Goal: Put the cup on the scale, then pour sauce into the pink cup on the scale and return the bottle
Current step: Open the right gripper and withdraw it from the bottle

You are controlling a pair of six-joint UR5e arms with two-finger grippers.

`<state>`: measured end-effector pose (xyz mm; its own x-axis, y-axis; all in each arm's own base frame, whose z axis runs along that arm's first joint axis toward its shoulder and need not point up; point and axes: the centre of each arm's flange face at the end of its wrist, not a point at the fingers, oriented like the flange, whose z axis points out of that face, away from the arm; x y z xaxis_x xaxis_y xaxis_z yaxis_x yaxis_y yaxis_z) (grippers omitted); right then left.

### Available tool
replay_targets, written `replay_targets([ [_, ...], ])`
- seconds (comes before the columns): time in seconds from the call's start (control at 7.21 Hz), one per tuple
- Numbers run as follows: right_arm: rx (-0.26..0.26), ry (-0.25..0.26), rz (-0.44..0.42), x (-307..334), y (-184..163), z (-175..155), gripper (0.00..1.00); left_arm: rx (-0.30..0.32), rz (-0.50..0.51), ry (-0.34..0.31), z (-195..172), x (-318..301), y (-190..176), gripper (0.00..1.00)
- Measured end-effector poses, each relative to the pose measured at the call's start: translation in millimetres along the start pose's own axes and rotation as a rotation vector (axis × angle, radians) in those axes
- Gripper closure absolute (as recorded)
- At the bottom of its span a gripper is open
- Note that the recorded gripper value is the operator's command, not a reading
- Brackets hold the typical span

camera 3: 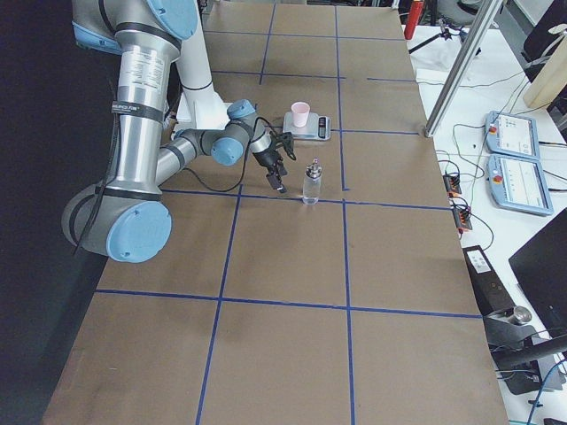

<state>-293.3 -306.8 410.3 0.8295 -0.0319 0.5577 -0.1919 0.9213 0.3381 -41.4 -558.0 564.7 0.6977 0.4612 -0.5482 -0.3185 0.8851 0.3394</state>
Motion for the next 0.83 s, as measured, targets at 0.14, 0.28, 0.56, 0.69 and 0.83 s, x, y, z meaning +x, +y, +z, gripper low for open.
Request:
replay_targets([
  [0.14,-0.069,0.02,-0.037,13.4,-10.5,-18.4,0.0,0.0,0.0,0.001,-0.2,0.3,-0.1,0.0],
  [0.28,-0.126,0.036,-0.079,27.7,-20.5,-29.8,0.0,0.001,0.001,0.001,-0.5,0.6,-0.3,0.0],
  [0.56,-0.207,0.021,-0.221,64.8,-43.9,-36.9,0.0,0.004,0.003,0.002,-1.9,1.6,-1.3,0.0],
  [0.69,-0.241,-0.004,-0.285,95.2,-60.9,-33.9,0.0,0.006,0.003,0.003,-2.8,2.0,-1.5,0.0],
  [0.83,-0.277,-0.046,-0.322,135.5,-78.9,-28.1,0.0,0.008,0.004,0.004,-3.2,2.3,-1.7,0.0],
])
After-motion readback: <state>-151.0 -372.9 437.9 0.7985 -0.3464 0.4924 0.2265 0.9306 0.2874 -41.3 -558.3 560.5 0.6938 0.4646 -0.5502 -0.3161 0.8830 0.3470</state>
